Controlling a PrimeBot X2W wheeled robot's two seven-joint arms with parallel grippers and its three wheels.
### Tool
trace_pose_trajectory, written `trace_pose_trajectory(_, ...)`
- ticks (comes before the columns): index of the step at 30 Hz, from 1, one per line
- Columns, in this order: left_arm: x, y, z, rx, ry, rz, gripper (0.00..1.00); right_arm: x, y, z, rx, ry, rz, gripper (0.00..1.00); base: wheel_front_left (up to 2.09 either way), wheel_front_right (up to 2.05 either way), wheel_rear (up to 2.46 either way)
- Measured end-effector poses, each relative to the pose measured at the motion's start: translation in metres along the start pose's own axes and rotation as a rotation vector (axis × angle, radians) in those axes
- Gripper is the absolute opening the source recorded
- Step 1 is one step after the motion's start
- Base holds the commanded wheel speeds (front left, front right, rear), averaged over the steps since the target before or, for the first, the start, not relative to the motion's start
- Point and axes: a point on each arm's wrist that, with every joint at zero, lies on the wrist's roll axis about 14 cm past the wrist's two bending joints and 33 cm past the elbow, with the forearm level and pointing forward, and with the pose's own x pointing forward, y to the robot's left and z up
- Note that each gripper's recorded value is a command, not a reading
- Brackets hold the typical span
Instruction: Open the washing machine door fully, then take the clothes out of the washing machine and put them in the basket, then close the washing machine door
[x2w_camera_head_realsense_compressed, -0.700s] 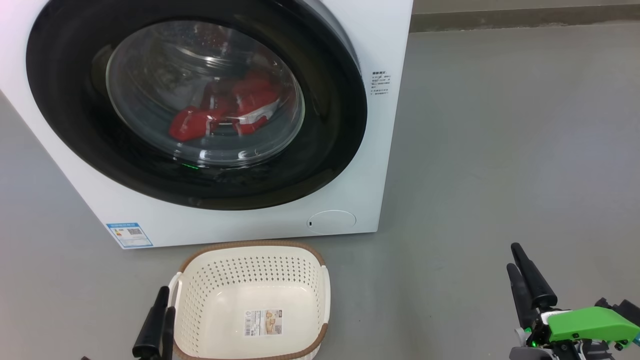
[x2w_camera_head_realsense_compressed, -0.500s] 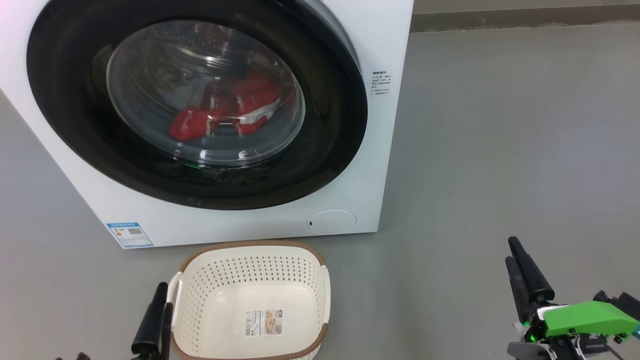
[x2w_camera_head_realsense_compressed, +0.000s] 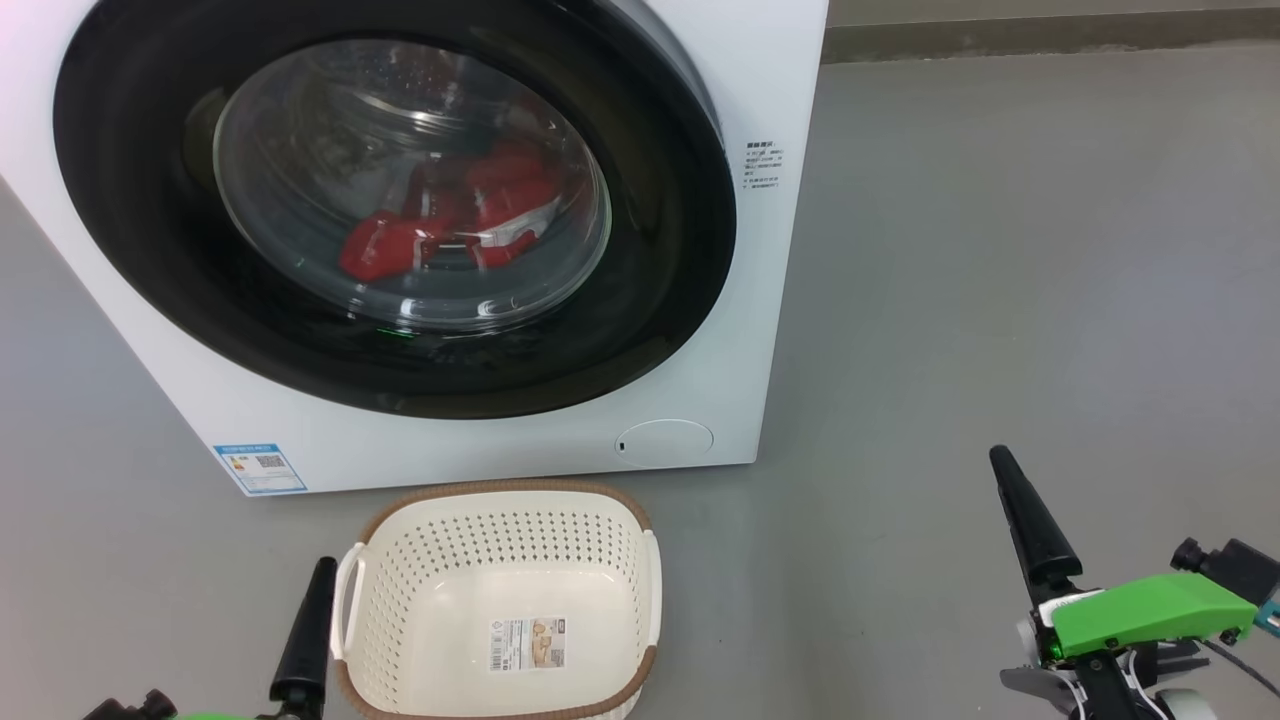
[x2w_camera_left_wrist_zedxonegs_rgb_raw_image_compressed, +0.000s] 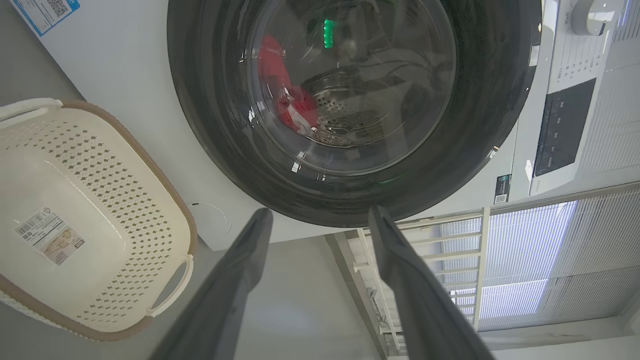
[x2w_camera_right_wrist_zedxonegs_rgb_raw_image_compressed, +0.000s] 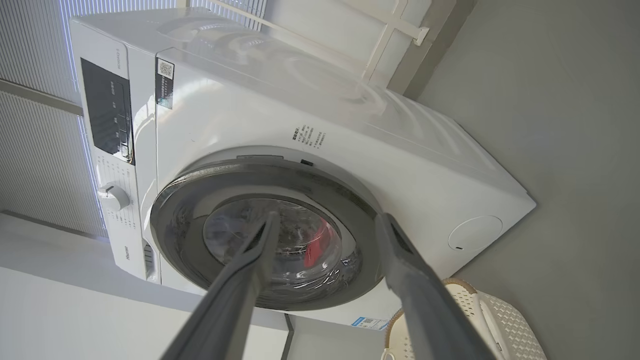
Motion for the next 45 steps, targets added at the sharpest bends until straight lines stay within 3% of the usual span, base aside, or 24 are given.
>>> trace_pose_trajectory(21,0.003,-0.007,0.002,0.417,-0.015,-0.009,1.00,0.004,0.013,-0.012,-0.415,0.038,0.058,1.00,0.00,0.00,0.00)
trace_pose_trajectory(45,0.004,-0.007,0.005,0.752,-0.052,-0.013,1.00,0.010,0.023,-0.011,-0.762,-0.008,0.108,1.00,0.00,0.00,0.00)
